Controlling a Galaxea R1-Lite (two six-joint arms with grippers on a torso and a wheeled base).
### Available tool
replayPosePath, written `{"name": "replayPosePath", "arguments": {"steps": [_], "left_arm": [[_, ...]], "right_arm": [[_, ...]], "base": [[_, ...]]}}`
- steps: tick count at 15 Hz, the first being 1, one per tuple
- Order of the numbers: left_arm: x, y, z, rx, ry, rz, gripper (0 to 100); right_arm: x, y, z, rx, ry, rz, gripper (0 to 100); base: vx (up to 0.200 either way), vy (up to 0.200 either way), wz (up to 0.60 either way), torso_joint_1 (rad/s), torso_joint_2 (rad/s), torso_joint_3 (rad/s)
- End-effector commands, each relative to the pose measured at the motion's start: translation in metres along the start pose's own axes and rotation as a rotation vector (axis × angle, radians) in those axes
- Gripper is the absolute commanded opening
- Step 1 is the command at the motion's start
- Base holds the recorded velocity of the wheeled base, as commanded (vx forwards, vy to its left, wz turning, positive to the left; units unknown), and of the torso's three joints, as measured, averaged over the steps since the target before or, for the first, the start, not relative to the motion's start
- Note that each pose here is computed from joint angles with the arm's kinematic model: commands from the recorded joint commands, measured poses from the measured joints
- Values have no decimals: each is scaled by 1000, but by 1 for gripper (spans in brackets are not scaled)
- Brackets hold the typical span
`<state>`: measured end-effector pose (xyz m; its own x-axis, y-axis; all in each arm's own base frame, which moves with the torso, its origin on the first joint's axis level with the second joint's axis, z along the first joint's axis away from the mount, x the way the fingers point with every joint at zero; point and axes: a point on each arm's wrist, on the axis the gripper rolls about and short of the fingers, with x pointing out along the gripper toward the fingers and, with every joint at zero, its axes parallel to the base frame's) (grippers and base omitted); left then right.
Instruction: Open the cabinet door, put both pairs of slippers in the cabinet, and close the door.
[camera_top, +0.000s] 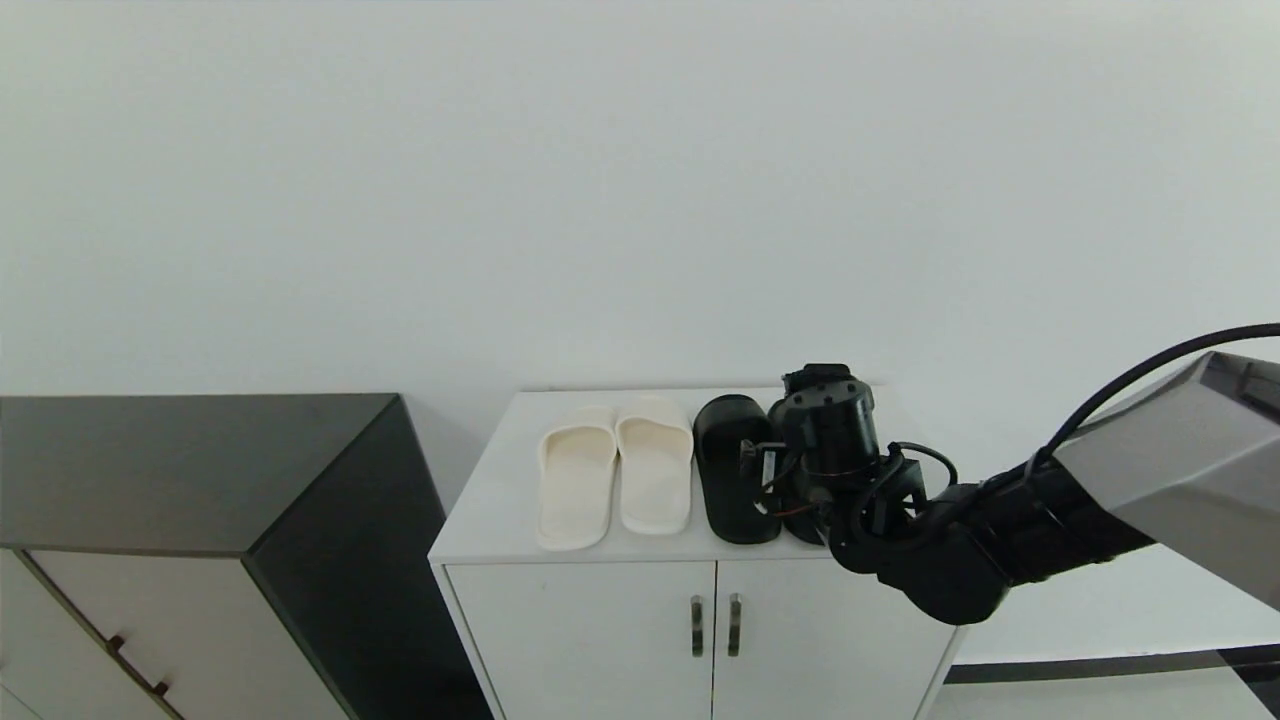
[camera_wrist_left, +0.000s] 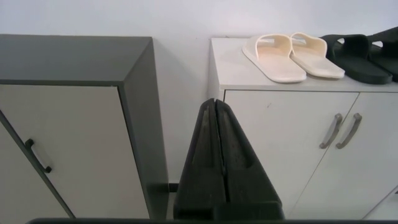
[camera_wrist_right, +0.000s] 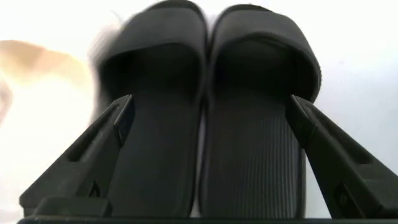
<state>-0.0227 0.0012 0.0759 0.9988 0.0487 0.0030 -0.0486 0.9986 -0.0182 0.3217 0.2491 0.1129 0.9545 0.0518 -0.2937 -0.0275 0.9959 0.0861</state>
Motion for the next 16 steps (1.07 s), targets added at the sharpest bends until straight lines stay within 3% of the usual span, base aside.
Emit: {"name": "replayPosePath", "arguments": {"steps": [1,15,16], "left_arm": [[0,0,0,0,0,0,0],[0,0,0,-2,0,0,0],[0,0,0,-2,0,0,0]], "right_arm": [[18,1,-13,-10,19,-21,100],[82,10,-18,-38,-38,-53,100],[83,11,-18,-33,-50,-50,0]], "base": [[0,0,0,0,0,0],[0,0,0,0,0,0],[0,0,0,0,0,0]]}}
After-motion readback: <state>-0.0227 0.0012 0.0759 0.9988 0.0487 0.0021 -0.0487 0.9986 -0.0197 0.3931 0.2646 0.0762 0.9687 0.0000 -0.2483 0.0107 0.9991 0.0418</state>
